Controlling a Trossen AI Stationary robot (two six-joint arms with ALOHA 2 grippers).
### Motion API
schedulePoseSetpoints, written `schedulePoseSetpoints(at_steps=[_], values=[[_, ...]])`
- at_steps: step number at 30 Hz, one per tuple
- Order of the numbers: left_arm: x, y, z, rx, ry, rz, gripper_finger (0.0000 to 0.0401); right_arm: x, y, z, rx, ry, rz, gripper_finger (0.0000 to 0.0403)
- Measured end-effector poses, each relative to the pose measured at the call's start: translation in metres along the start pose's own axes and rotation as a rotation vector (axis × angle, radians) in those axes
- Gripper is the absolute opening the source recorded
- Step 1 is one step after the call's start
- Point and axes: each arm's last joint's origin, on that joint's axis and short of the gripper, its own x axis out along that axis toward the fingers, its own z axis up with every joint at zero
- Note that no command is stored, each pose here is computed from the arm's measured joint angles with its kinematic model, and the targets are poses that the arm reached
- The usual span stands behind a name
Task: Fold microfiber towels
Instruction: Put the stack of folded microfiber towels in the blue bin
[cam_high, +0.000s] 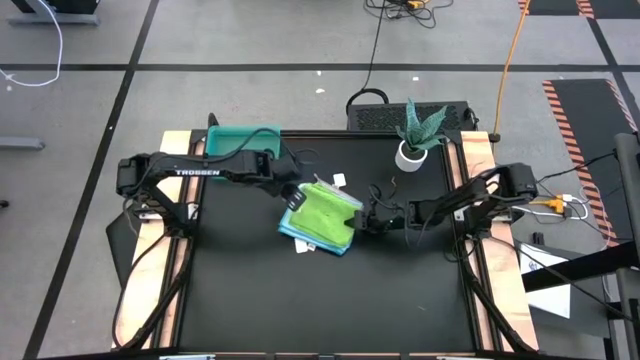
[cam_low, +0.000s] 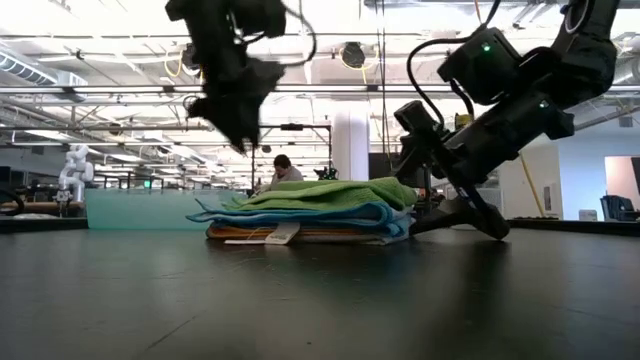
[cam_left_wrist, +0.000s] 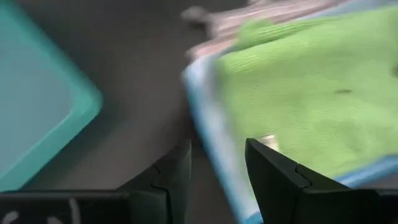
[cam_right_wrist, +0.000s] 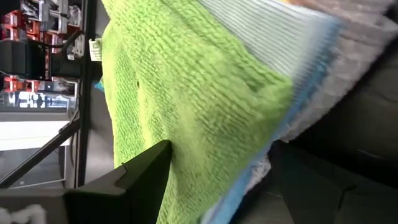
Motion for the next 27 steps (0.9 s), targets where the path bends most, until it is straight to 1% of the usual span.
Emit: schedulePoseSetpoints(at_steps=[2,3,6,8,11,13,16,20,22,27], values=[[0.0,0.006,-0.002,-0.051,0.029,0.037,0.0154,0.002,0.002,0.0,-0.003,0.002,0.009,0.0265],[0.001,0.007,-0.001,-0.07,0.031,0.033,0.0154,0.003,0.002,0.0,-0.003,0.002,0.011,0.0265],[0.006,0.007,0.001,-0.1,0.025,-0.035,0.0154,0.003,0.003,0.0,-0.014,0.004,0.019,0.0265],[0.018,0.008,-0.003,-0.113,0.02,-0.092,0.0154,0.003,0.003,0.0,-0.029,0.018,0.023,0.0265],[0.041,0.014,-0.015,-0.171,0.05,-0.201,0.0154,0.003,0.003,-0.001,-0.037,0.037,0.027,0.0265],[0.054,0.019,-0.025,-0.22,0.084,-0.237,0.0154,0.003,0.003,-0.001,-0.041,0.054,0.031,0.0265],[0.064,0.026,-0.039,-0.272,0.118,-0.219,0.0154,0.003,0.004,-0.002,-0.052,0.079,0.038,0.0265],[0.068,0.032,-0.046,-0.3,0.132,-0.196,0.0154,0.003,0.004,-0.003,-0.055,0.102,0.042,0.0265],[0.069,0.036,-0.044,-0.309,0.129,-0.189,0.0154,0.003,0.003,-0.003,-0.057,0.103,0.04,0.0265],[0.07,0.043,-0.032,-0.316,0.07,-0.247,0.0154,0.003,0.003,-0.003,-0.062,0.105,0.037,0.0265]])
